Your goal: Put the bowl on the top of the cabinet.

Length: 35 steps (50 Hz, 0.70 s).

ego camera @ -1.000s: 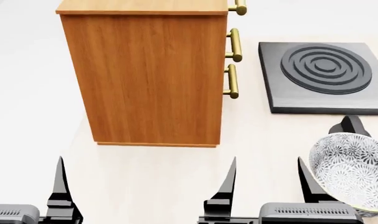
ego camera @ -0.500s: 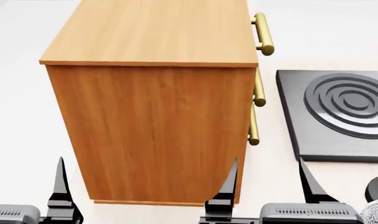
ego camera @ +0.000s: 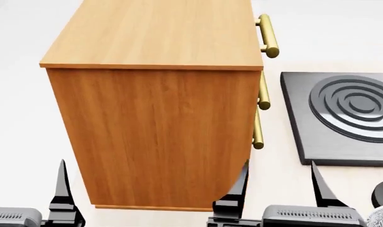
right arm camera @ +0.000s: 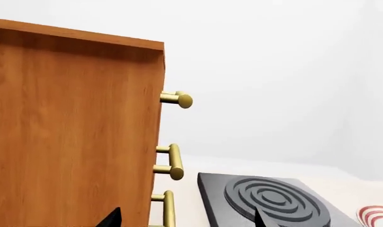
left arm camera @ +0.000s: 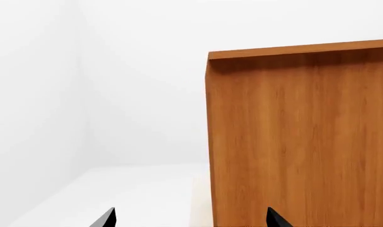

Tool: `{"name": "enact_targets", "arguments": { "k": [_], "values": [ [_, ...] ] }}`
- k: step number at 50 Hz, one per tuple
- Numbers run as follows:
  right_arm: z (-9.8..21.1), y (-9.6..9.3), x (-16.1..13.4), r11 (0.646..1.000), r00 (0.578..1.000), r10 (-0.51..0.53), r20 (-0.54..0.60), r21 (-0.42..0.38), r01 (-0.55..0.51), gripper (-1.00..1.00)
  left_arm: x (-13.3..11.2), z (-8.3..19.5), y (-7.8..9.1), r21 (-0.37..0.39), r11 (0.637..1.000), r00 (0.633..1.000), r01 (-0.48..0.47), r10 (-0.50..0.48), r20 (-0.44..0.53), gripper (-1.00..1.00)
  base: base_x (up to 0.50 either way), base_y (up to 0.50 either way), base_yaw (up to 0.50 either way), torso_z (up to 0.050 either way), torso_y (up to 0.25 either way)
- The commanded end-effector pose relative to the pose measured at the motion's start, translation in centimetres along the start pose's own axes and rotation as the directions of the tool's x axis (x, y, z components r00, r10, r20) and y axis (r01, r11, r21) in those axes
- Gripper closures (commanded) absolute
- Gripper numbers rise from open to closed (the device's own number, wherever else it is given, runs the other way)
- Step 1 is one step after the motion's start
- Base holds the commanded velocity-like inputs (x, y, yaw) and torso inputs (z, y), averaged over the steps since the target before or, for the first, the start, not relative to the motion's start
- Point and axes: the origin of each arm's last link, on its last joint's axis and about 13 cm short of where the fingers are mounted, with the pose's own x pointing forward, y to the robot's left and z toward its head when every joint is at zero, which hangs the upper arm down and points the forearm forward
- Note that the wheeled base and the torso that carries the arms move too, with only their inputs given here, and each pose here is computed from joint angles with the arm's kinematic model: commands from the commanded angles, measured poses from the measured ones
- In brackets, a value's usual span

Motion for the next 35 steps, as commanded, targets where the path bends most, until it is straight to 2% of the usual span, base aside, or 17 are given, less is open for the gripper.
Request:
{"name": "enact_targets", "arguments": {
  "k": [1, 4, 5, 7, 10, 14, 18, 20, 23, 29, 35],
  "values": [
    [-0.2, 0.0, 0.2, 0.997, 0.998, -0.055, -0.024, -0.047, 0.054, -1.0, 0.0, 0.0, 0.0, 0.0, 1.0, 1.0, 0.002, -0.002, -0.001, -1.0, 0.0, 0.0, 0.0, 0.0, 0.0],
    [-0.2, 0.0, 0.3, 0.997, 0.996, -0.053, -0.067, -0.064, 0.048, -1.0, 0.0, -0.1, 0.0, 0.001, 1.0, 1.0, 0.002, -0.002, -0.002, -1.0, 0.0, 0.0, 0.0, 0.0, 0.0],
    [-0.2, 0.0, 0.4, 0.994, 0.996, -0.055, -0.065, -0.096, 0.048, -1.0, 0.0, -0.1, -0.1, 0.002, 1.0, 1.0, 0.003, -0.003, -0.003, -1.0, 0.0, 0.0, 0.0, 0.0, 0.0],
    [0.0, -0.2, 0.6, 0.993, 0.99, -0.036, -0.134, -0.12, 0.02, -1.0, 0.0, -0.2, -0.1, 0.004, 1.0, 1.0, 0.004, -0.004, -0.005, -1.0, 0.0, 0.0, 0.0, 0.0, 0.0],
    [1.1, -0.6, 0.9, 0.987, 0.986, -0.056, -0.156, -0.159, 0.031, -1.0, 0.0, -0.3, -0.1, 0.004, 1.0, 1.0, 0.004, -0.004, -0.007, -1.0, 0.0, 0.0, 0.0, 0.0, 0.0],
    [3.1, -1.8, 1.1, 0.985, 0.984, -0.061, -0.17, -0.167, 0.033, -1.0, 0.1, -0.4, 0.0, 0.004, 1.0, 1.0, 0.002, -0.002, -0.011, -1.0, 0.0, 0.0, 0.0, 0.0, 0.0],
    [4.8, -3.0, 1.1, 0.974, 0.983, -0.079, -0.166, -0.221, 0.041, -1.0, 0.3, -0.5, -0.1, 0.003, 1.0, 1.0, 0.004, -0.004, -0.014, -1.0, 0.0, 0.0, 0.0, 0.0, 0.0],
    [5.6, -3.8, 1.1, 0.978, 0.978, -0.075, -0.194, -0.206, 0.034, -1.0, 0.4, -0.5, -0.1, 0.003, 1.0, 1.0, 0.005, -0.005, -0.015, -1.0, 0.0, 0.0, 0.0, 0.0, 0.0],
    [6.6, -4.7, 1.0, 0.972, 0.973, -0.094, -0.208, -0.231, 0.045, -1.0, 0.4, -0.6, -0.1, 0.003, 1.0, 1.0, 0.005, -0.005, -0.015, -1.0, 0.0, 0.0, 0.0, 0.0, 0.0],
    [7.5, -6.1, 0.6, 0.967, 0.961, -0.106, -0.256, -0.25, 0.04, -1.0, 0.4, -0.7, -0.2, 0.005, 1.0, 1.0, 0.005, -0.005, -0.019, -1.0, 0.0, 0.0, 0.0, 0.0, 0.0],
    [7.6, -7.3, -0.4, 0.947, 0.94, -0.146, -0.307, -0.318, 0.043, -1.0, 0.4, -0.7, -0.2, 0.013, 1.0, 1.0, 0.004, -0.004, -0.02, -1.0, 0.0, 0.0, 0.0, 0.0, 0.0]
  ]
}}
